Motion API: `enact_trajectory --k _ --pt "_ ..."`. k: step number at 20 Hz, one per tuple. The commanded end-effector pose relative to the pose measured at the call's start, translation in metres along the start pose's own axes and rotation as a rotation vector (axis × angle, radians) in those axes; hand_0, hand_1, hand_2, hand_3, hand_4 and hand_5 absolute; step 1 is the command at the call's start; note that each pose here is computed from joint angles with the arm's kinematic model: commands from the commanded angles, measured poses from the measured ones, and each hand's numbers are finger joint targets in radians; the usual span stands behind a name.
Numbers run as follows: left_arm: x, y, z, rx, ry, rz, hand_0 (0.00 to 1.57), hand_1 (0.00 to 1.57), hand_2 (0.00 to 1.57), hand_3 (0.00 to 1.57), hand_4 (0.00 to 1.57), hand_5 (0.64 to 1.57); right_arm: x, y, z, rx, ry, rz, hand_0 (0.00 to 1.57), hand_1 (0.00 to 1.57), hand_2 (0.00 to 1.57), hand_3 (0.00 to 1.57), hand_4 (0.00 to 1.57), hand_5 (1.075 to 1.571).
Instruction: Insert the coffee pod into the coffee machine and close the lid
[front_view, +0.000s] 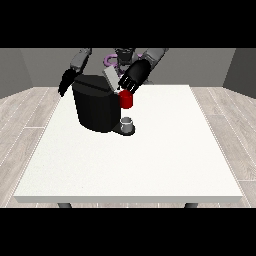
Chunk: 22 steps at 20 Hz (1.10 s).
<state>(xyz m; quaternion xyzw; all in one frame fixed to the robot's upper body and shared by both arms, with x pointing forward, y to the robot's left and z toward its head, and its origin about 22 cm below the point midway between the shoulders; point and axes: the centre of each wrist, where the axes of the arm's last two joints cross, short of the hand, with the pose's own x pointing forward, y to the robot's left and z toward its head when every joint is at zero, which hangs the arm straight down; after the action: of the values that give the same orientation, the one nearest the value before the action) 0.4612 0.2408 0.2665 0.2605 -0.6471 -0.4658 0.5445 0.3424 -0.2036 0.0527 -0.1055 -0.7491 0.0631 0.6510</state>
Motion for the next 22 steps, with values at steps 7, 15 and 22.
enact_trajectory --k 7,15,22 --pt "-0.009 -0.001 0.001 -0.007 -0.022 -0.004 1.19 1.19 1.25 1.2 0.42 1.571 0.003 0.0 -0.002 -0.016 0.002 -0.003 0.0 0.0 0.0 0.0 0.0 1.571" --pt "0.002 0.006 -0.001 -0.011 -0.015 0.008 1.23 1.23 1.27 1.21 0.39 1.571 -0.019 -0.016 0.003 -0.036 0.033 -0.009 0.0 0.0 0.0 0.0 0.0 1.571" --pt "0.01 0.012 -0.002 0.085 -0.056 -0.035 1.2 1.2 1.22 1.18 0.36 1.571 0.008 0.004 -0.008 -0.017 -0.024 -0.007 0.0 0.0 0.0 0.0 0.0 1.571"
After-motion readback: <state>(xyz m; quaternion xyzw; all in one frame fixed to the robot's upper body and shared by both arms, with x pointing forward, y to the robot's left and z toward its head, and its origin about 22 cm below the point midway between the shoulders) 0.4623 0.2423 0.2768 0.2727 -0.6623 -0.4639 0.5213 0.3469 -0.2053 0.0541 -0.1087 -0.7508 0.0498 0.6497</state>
